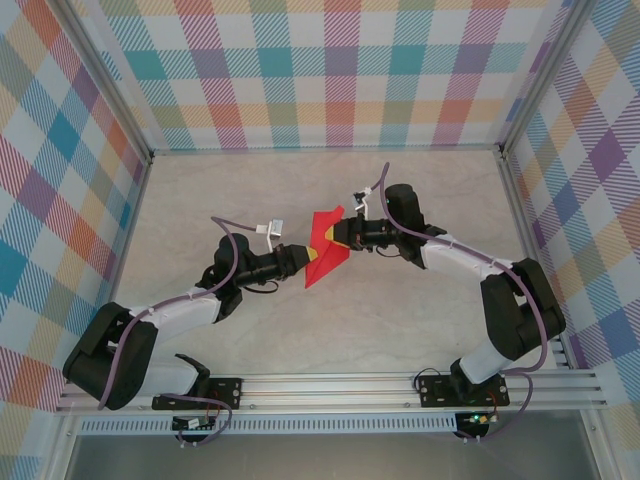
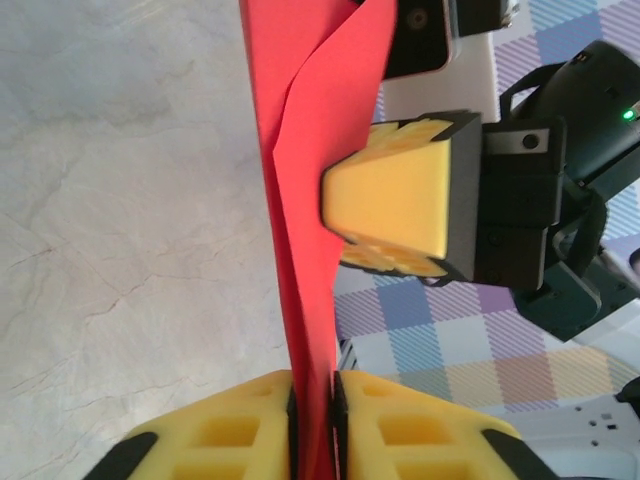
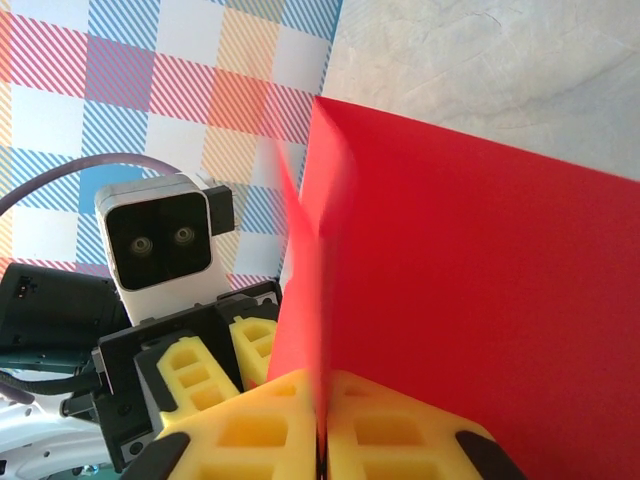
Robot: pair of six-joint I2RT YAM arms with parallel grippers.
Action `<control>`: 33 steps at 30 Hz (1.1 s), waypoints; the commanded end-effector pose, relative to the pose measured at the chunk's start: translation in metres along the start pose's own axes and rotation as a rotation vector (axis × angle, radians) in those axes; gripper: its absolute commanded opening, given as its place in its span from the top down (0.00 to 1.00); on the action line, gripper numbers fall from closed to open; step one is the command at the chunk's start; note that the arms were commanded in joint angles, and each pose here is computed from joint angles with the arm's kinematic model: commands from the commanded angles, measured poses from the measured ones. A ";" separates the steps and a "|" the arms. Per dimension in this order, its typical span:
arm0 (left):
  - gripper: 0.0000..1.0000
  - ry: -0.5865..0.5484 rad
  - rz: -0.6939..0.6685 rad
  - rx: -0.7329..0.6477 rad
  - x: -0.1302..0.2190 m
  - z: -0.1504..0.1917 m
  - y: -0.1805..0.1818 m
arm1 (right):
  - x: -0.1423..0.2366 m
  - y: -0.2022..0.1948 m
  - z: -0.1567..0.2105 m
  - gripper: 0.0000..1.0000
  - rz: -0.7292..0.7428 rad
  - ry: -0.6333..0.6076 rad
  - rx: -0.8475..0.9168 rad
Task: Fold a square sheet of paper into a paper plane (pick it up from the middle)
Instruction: Turn over the paper at the center of the table.
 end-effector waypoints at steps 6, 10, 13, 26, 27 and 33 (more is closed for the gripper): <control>0.92 0.021 -0.072 -0.030 -0.001 -0.007 0.004 | 0.012 0.000 -0.005 0.65 0.106 -0.053 0.031; 0.94 0.037 -0.191 -0.046 0.002 -0.007 0.014 | 0.028 -0.011 -0.004 0.48 0.282 -0.141 0.032; 0.94 0.054 -0.376 -0.080 0.011 -0.009 0.025 | 0.040 -0.023 0.000 0.39 0.414 -0.201 0.017; 0.96 0.103 -1.355 -0.407 0.081 -0.023 0.037 | 0.056 -0.063 0.019 0.24 0.590 -0.273 -0.060; 0.96 0.099 -1.417 -0.428 0.083 -0.024 0.038 | 0.056 -0.064 0.019 0.24 0.592 -0.275 -0.064; 0.96 0.119 -1.660 -0.521 0.084 -0.027 0.045 | 0.059 -0.069 0.022 0.23 0.616 -0.285 -0.077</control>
Point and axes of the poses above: each hand's point on the last joint's axis, 136 mm out from that joint toward the fingers, its own x axis back along the fingers, its own y axis along the line the jaws close on, z = x × y, the point moved 6 cm from there along x, back along the fingers, and after that the axes turned 6 degrees about -x, right-handed, at the moved point
